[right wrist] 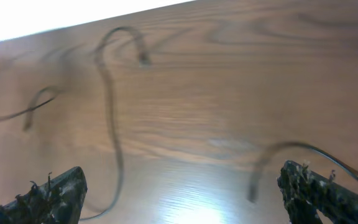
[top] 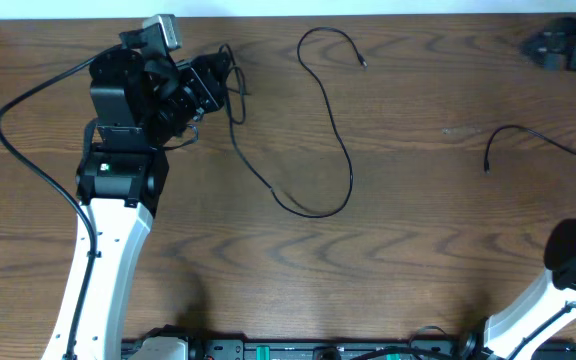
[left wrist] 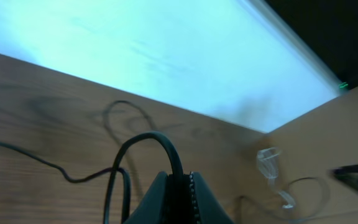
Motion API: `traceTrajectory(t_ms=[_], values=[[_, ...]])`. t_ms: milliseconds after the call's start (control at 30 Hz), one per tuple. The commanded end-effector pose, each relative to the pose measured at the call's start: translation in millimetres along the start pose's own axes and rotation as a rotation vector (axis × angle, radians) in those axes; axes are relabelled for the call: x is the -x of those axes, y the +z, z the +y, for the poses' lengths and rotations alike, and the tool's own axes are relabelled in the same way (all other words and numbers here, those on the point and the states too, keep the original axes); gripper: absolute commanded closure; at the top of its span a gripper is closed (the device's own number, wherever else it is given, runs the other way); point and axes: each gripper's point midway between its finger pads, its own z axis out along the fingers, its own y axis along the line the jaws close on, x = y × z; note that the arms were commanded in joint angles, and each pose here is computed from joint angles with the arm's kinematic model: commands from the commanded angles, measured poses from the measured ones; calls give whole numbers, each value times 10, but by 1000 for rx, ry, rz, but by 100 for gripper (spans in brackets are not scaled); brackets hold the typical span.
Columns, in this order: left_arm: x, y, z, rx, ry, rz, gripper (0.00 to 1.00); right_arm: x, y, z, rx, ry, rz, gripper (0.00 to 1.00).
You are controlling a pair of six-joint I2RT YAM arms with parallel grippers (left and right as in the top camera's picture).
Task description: Untangle cables
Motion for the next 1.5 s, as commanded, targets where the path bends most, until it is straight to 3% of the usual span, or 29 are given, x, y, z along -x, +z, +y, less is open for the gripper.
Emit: traceTrajectory(t_ms=[0, 300, 567, 1033, 1267, 1467], values=[[8, 6, -247, -82, -136, 18, 92, 12, 152, 613, 179, -150, 6, 4], [69, 40, -252, -56, -399, -28, 92, -156, 442, 1995, 481, -394, 35, 5], [94, 38, -262, -63, -458, -35, 92, -572, 671, 3031, 639, -592, 85, 10], [212, 29, -179, -32, -577, -108, 92, -1136, 1081, 3845, 828, -675, 136, 16], [211, 31, -178, -31, -578, -107, 92, -1293, 1285, 4027, 866, -670, 125, 32], [195, 32, -166, -25, -581, -102, 92, -1389, 1447, 4121, 884, -643, 114, 57]])
